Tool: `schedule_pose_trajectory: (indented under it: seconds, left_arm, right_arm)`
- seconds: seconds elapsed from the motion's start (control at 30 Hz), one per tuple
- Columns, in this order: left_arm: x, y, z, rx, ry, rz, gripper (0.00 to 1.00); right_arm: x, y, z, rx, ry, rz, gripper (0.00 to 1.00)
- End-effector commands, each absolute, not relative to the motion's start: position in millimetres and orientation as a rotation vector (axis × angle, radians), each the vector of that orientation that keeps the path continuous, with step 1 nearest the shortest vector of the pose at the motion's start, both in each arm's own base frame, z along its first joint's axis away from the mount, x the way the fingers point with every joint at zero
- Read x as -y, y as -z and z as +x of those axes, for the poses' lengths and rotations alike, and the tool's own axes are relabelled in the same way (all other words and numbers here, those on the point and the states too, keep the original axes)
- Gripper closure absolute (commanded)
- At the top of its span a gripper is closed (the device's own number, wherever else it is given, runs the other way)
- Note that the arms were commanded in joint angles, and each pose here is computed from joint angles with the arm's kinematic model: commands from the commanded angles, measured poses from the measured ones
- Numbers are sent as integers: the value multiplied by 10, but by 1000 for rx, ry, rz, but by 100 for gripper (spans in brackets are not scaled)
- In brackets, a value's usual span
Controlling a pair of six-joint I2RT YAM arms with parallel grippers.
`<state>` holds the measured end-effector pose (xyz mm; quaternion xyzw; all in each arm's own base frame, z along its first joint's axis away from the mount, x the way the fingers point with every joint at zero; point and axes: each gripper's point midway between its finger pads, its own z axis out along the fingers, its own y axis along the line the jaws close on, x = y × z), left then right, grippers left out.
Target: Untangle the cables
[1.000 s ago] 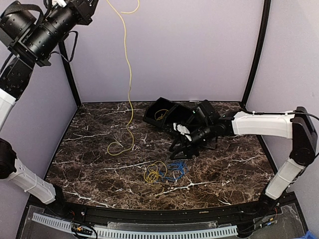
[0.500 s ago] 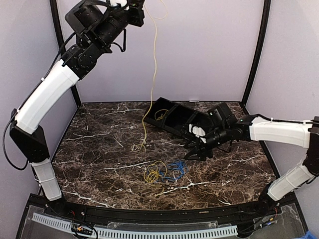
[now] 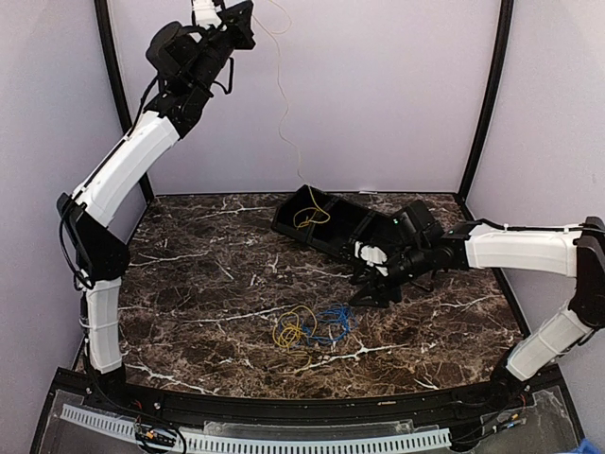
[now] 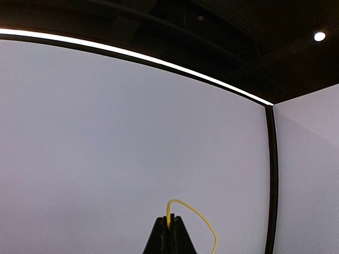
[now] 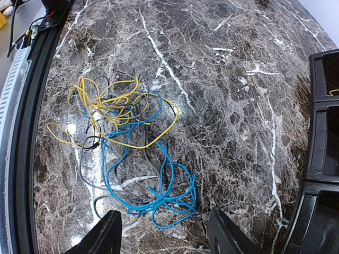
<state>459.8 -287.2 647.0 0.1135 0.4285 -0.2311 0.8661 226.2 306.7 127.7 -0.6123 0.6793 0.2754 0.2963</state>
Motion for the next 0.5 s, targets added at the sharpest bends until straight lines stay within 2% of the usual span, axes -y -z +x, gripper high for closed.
schedule_pose_trajectory:
  seconds: [0.0, 0.17, 0.27, 0.47]
  left_arm:
    - [2756, -6823, 4326, -701, 663, 196, 100]
    - [2805, -6449, 4730, -807, 757, 177, 100]
    - [3008, -5995, 4981, -929, 803, 212, 100]
    - [3379, -5262, 5161, -1092, 938, 305, 100]
  right_arm:
    - [-3036, -1248, 2348, -1793, -673, -1622, 42]
    - [-3022, -1196, 2372, -1806, -652, -1628, 42]
    - [-3016, -1186, 2374, -1807, -646, -1631, 42]
    - [-3001, -1152, 2393, -1812, -625, -1633, 42]
